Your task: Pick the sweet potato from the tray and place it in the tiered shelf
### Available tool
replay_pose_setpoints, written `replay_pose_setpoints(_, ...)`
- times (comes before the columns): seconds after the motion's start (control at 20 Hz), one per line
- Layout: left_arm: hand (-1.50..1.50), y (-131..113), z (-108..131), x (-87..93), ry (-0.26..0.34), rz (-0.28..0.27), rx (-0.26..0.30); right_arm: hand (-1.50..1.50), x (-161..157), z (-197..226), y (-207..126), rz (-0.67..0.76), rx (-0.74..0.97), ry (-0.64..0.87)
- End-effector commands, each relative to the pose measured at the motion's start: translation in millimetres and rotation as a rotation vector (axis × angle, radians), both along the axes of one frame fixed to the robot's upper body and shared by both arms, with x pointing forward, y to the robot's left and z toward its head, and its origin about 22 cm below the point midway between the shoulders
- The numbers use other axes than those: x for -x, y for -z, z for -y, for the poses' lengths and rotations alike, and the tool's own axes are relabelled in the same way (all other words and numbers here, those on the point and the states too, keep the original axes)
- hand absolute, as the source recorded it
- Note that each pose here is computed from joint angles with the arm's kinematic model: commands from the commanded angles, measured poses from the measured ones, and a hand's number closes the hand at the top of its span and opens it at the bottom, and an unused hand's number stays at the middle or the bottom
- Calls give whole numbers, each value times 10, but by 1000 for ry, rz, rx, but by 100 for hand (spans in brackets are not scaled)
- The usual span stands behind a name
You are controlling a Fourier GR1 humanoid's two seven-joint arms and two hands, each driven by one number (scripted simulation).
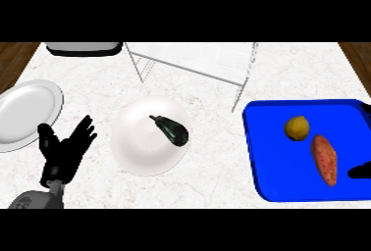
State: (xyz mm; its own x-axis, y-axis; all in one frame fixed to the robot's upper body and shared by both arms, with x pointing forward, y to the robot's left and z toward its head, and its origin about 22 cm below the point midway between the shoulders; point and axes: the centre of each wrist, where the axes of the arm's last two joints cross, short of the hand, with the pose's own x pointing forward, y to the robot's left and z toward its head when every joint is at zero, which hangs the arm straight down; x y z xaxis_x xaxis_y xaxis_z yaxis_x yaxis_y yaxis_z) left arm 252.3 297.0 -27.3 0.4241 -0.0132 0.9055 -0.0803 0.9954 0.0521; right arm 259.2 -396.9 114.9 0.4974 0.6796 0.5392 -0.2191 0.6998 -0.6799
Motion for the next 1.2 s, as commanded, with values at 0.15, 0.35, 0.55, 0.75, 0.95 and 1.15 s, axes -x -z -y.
replay_pose_setpoints(0.15, 0, 10, 85, -26, 2, -13, -10, -150, -85, -139, -67, -59, 64, 60)
replay_pose_setpoints(0.35, 0, -18, -8, -9, -12, -12, -10, -150, 60, -228, 133, -55, 116, 55)
replay_pose_setpoints(0.55, 0, 31, -41, 23, -13, -13, 0, -150, 105, -307, 212, -57, 109, 73)
replay_pose_setpoints(0.75, 0, 3, 56, 72, 1, -7, 11, -150, 152, -299, 332, -82, 124, 84)
replay_pose_setpoints(0.95, 0, -71, 13, 141, -28, 8, -6, -150, 121, -358, 560, -96, 163, 80)
replay_pose_setpoints(1.15, 0, 53, 95, 234, -1, -23, 0, -150, 166, -155, 601, -106, 206, 99)
